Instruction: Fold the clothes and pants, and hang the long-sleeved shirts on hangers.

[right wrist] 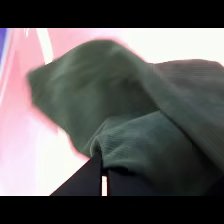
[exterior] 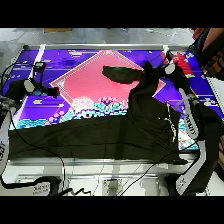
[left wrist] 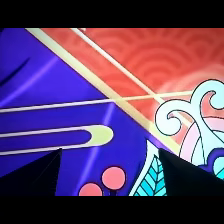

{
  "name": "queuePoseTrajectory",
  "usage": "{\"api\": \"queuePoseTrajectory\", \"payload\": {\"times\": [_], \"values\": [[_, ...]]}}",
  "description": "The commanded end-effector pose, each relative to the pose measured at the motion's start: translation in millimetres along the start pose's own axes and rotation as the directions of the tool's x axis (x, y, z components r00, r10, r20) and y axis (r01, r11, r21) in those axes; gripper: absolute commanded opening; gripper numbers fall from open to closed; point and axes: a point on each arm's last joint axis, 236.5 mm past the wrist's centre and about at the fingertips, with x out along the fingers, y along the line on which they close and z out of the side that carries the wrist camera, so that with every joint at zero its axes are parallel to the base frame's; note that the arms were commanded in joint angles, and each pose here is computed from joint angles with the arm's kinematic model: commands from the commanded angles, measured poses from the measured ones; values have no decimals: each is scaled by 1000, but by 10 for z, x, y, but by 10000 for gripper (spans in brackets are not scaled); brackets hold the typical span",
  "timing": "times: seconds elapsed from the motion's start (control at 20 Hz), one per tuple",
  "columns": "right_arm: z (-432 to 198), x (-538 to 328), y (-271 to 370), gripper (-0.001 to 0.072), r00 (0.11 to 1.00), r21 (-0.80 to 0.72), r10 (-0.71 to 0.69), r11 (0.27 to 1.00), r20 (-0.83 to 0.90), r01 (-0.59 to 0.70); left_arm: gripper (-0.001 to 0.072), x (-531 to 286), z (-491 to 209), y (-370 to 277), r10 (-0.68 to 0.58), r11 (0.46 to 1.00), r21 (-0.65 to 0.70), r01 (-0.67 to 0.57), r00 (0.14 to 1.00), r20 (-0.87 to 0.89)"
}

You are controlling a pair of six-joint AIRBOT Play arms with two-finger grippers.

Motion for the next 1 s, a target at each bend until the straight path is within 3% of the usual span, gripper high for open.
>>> {"api": "queuePoseTrajectory", "payload": {"times": [0.0, 0.2, 0.4, 0.7, 0.95], "values": [[-329, -577, 758, 28, 983, -314, 77, 941, -168, -127, 695, -83, 88, -218, -90, 990, -103, 93, 995, 34], [-737, -1414, 1446, 28, 953, -512, 140, 817, -270, -265, 695, -162, -1, -650, -273, 931, -254, 263, 962, -4], [-1382, -2175, 1542, 29, 882, -624, 56, 685, -468, -375, 695, -239, -248, -842, -354, 909, -273, 315, 929, -108], [-1147, -2276, 1809, 29, 926, -647, 158, 676, -342, -354, 694, -222, -532, -1162, -428, 891, -268, 366, 875, -228], [-1005, -2165, 1878, 29, 939, -626, 202, 703, -280, -338, 694, -69, -954, -1946, -531, 847, -210, 488, 763, -369]]}}
